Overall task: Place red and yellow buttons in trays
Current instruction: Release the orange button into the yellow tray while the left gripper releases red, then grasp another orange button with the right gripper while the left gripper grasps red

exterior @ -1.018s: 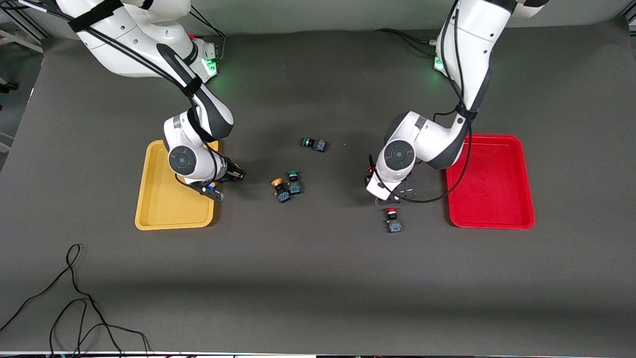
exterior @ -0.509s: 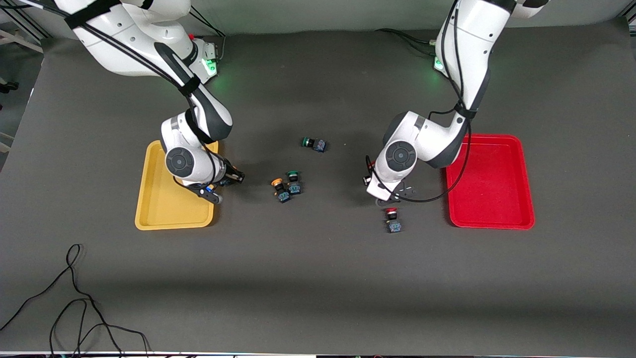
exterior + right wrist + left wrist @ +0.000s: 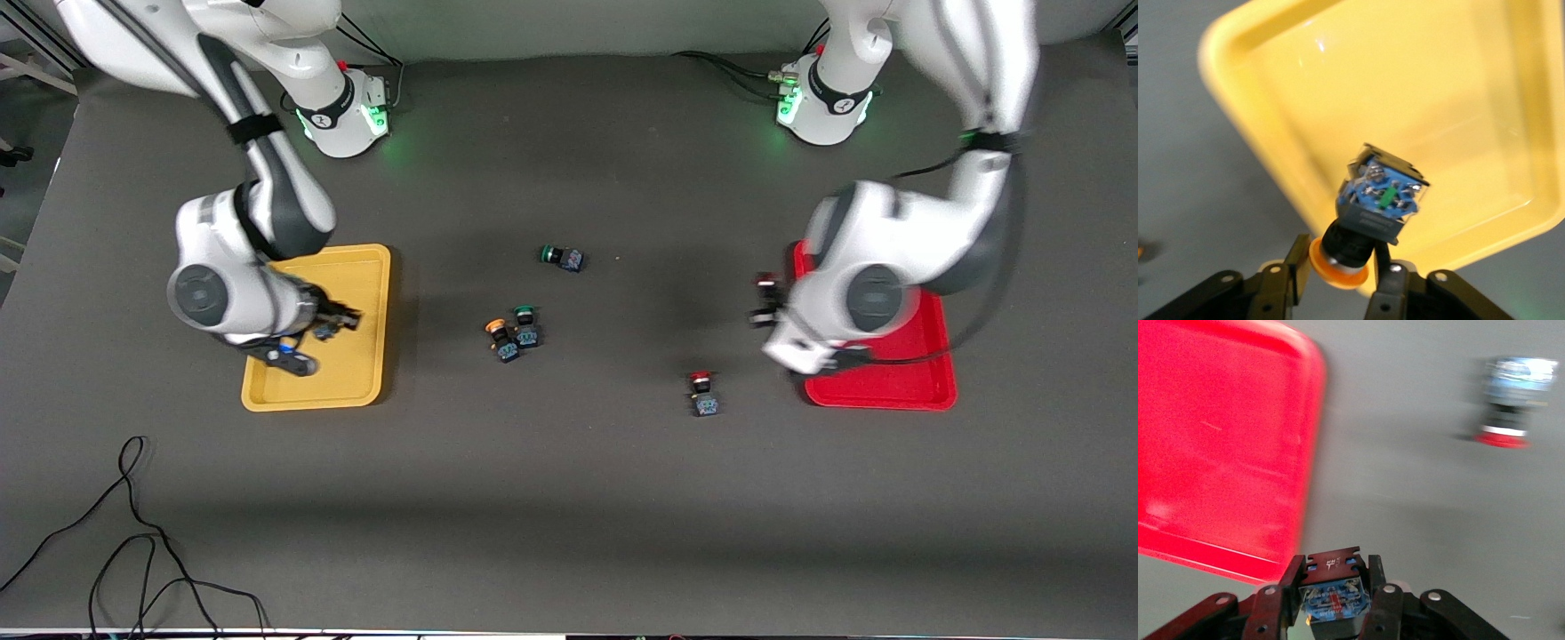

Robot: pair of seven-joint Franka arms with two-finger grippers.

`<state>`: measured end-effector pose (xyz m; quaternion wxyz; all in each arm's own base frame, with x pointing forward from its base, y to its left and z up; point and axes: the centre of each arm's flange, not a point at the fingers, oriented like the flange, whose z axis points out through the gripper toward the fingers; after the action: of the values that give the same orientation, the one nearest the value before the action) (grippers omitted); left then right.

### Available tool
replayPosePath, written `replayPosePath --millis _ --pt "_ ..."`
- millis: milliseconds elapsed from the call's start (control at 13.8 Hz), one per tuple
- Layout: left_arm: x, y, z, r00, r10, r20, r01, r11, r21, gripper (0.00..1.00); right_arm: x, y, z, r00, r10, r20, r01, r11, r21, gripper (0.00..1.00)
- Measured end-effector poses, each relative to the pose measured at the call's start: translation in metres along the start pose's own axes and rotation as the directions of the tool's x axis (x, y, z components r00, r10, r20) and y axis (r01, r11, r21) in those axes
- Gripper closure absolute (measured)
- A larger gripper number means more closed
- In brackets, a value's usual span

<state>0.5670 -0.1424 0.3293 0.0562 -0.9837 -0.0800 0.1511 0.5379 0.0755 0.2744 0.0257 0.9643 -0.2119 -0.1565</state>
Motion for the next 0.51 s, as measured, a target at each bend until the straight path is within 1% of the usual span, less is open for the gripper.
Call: replayPosePath --millis 73,145,291,364,436,509 --pt "0.007 -0.034 0.013 1.0 0.019 0.002 -0.019 1.0 0.021 0.57 0.004 0.008 0.01 1.0 0.009 0.005 -0.009 1.0 0.0 0.44" --pt "0.013 -0.062 0.035 1.0 0.027 -0.002 -0.027 0.999 0.025 0.57 0.003 0.006 0.014 1.0 0.007 0.007 -0.007 1.0 -0.001 0.34" --pt "0.012 -0.089 0.092 0.999 0.032 -0.027 -0.032 0.999 0.007 0.57 -0.007 -0.016 0.009 1.0 -0.007 -0.014 0.008 1.0 0.008 0.16" --pt "0.005 -0.092 0.12 0.999 0.038 -0.036 -0.038 0.999 -0.001 0.57 -0.016 -0.037 0.0 0.999 -0.008 -0.032 0.009 1.0 0.02 0.05" --pt "-0.003 -0.09 0.14 0.998 0.045 -0.039 -0.045 0.999 -0.005 0.57 -0.027 -0.059 -0.011 0.999 -0.006 -0.052 0.008 0.999 0.035 0.0" --pt "-0.011 -0.087 0.154 0.998 0.054 -0.034 -0.054 0.999 -0.006 0.57 -0.04 -0.084 -0.023 0.997 -0.004 -0.077 0.008 0.998 0.058 0.0"
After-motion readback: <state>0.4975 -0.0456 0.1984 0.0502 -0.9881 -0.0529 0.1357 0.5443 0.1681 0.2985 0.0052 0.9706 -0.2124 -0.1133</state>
